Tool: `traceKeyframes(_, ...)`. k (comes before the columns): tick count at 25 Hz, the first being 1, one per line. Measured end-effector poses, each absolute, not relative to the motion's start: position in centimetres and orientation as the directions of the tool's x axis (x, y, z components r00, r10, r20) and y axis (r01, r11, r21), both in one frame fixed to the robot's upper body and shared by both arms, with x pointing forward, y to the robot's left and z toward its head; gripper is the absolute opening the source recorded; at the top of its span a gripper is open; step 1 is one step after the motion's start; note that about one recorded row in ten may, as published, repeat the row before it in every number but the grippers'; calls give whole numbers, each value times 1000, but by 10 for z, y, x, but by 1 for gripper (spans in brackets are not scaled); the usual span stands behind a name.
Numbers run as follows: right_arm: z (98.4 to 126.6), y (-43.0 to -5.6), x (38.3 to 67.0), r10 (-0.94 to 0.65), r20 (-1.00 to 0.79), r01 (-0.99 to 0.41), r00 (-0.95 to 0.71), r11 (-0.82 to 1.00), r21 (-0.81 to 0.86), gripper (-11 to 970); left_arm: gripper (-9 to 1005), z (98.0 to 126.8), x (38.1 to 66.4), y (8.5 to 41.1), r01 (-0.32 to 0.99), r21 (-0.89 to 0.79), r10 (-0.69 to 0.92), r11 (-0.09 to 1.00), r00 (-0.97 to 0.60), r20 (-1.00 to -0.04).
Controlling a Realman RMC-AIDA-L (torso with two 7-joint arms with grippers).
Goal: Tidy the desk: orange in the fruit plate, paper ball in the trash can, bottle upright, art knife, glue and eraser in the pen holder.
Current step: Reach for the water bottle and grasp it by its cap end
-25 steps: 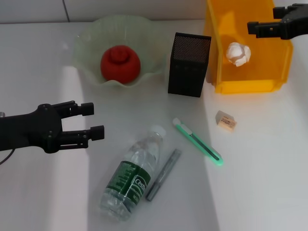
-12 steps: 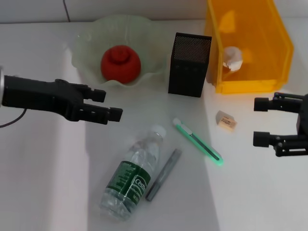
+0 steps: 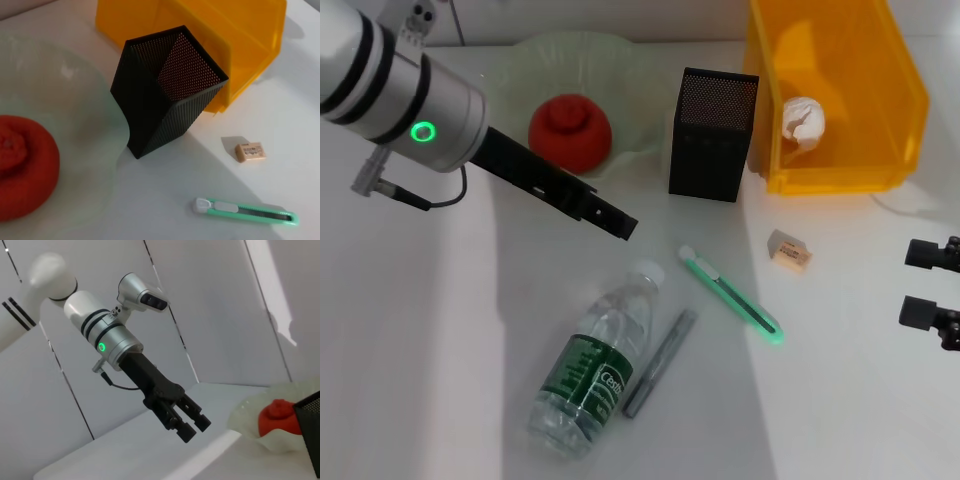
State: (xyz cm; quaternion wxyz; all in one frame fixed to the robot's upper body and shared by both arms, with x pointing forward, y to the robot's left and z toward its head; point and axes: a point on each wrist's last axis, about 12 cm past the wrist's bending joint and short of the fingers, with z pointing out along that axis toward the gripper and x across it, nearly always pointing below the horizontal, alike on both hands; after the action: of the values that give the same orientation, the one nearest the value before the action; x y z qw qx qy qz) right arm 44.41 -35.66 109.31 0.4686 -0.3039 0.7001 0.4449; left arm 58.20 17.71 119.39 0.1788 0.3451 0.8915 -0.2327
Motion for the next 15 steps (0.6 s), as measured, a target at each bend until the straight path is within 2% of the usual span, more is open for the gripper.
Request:
traceKeyframes(8,1093,-357,443,-3,-924,-840,-382,419,346,828,816,1186,579,150,661,-308,522,685,-739,-425)
traceKeyframes(13,1092,-353,445,-4,-924,-843,-382,412,347,828,816,1167,580,147,624,-324,499,711,-773,-392)
traceKeyframes(15,1091,-351,445,-1,-923,-843,-384,408,350,828,815,1145,581,147,587,-335,473,737,-802,-365)
